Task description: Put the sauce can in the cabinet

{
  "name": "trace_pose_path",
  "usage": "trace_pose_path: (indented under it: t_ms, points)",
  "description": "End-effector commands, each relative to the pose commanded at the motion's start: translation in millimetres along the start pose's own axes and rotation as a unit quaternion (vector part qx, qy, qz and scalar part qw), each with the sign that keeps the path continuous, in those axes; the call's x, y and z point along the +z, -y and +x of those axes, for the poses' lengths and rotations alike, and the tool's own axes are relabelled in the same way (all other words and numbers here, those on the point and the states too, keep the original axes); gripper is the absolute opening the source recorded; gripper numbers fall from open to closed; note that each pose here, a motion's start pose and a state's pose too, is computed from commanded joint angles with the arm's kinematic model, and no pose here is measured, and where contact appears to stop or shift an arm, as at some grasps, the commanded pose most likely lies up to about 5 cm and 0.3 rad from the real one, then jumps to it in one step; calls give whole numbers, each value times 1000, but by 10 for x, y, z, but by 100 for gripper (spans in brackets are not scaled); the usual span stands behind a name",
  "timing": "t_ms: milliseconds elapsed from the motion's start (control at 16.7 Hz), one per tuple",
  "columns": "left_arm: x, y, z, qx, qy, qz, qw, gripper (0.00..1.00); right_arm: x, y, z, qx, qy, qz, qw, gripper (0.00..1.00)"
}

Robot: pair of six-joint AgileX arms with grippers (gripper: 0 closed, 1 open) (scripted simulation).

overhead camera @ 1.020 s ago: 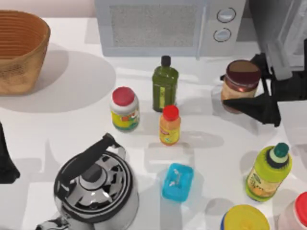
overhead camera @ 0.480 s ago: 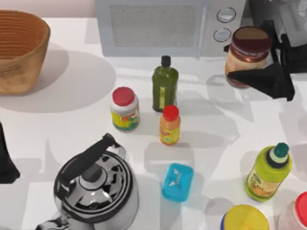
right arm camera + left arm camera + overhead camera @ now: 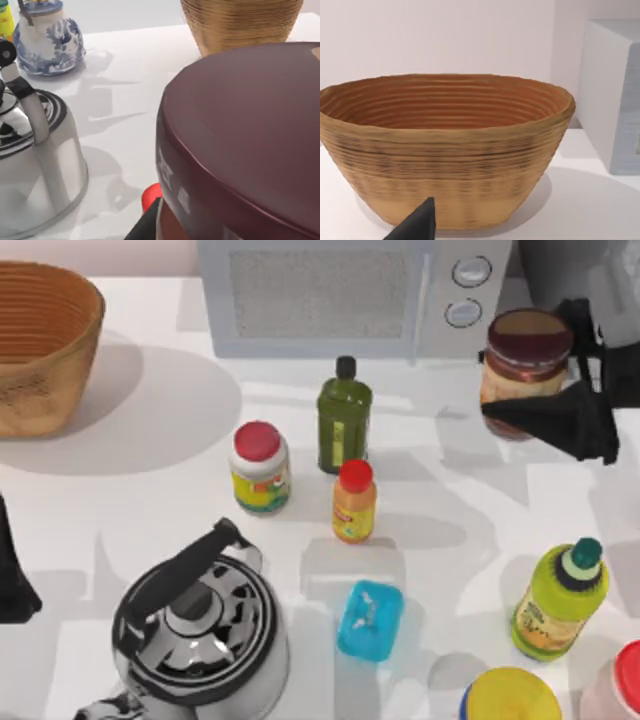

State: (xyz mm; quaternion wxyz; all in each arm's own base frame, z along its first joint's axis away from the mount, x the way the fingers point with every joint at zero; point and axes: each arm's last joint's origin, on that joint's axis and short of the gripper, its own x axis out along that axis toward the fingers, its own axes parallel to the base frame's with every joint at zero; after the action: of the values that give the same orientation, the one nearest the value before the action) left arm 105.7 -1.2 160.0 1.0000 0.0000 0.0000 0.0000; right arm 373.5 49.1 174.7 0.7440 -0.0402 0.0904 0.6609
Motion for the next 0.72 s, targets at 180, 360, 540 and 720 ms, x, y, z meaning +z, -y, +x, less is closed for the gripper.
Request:
trace_pose_path:
  t_ms: [180,360,540,720]
  points:
    - [0,0,0,0,0,0,1000,100,188,-321,-156,-69,-40,13,997,0]
    - [0,0,0,0,0,0,1000,100,416,-783,-363,-166,-69,17,984,0]
    - [0,0,0,0,0,0,1000,100,552,-1331,-558,-283,-78,12,956,0]
    - [0,0,0,0,0,0,1000,100,504,-1862,-690,-401,-61,8,914,0]
